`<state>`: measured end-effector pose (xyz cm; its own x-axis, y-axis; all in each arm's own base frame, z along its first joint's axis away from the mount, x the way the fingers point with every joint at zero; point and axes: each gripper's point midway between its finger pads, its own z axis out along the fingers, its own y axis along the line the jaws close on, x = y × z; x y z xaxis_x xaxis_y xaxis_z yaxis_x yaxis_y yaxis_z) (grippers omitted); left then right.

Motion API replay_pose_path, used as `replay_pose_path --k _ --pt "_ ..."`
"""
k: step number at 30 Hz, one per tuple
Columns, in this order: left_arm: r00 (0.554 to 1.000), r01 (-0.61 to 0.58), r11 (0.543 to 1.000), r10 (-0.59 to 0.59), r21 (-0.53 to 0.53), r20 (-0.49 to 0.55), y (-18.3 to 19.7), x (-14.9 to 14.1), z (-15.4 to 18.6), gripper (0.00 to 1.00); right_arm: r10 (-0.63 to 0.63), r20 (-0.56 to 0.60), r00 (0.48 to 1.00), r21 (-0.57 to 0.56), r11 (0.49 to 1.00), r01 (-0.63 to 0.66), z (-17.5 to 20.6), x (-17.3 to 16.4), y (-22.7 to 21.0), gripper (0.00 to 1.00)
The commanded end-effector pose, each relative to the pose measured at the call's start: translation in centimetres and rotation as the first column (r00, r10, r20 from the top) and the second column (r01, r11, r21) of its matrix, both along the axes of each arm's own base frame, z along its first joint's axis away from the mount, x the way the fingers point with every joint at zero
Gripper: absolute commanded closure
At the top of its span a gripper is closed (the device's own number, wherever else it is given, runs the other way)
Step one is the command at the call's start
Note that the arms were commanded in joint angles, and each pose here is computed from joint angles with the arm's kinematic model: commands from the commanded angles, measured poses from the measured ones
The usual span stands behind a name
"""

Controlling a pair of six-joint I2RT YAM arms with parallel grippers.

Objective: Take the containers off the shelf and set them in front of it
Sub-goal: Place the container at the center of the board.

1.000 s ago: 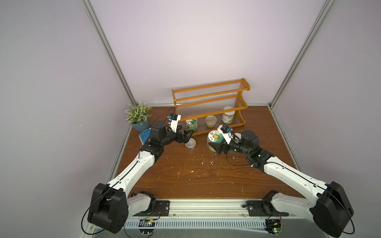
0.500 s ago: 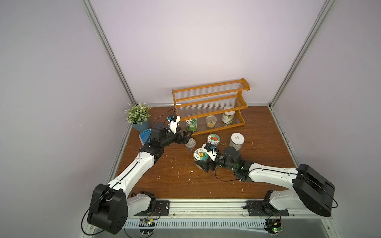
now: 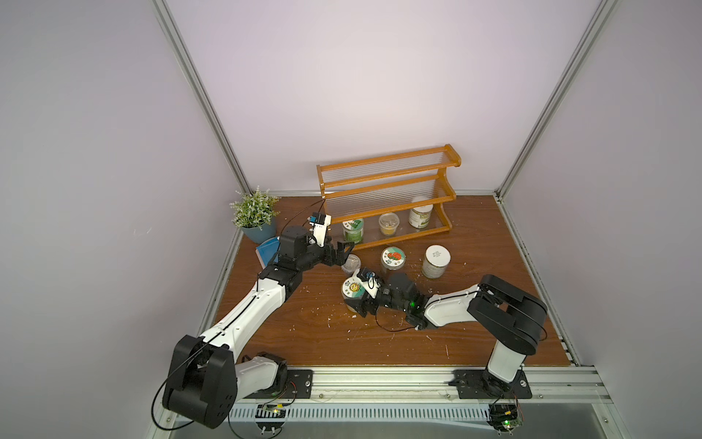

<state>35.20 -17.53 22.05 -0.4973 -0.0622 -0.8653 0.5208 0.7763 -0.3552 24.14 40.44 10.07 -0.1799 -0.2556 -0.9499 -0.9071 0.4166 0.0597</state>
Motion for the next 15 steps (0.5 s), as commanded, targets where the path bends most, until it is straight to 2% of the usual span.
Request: replay_pose_path --k 1,11,15 --pt "1.000 -0.018 1.000 0.018 0.007 0.023 0.4 0.9 1.1 0.00 -0.001 0.083 0.997 0.108 0.994 -0.008 3.6 0.7 1.3 0.13" --pt "1.000 -0.011 1.000 0.011 0.008 0.019 0.3 1.0 0.7 0.00 0.009 0.058 0.998 0.108 0.994 -0.015 1.7 0.5 1.3 0.09" --pt "1.000 -0.009 1.000 0.009 0.011 0.027 0.3 0.9 0.9 0.00 -0.015 0.061 0.998 0.104 0.995 0.009 1.6 0.7 0.9 0.01"
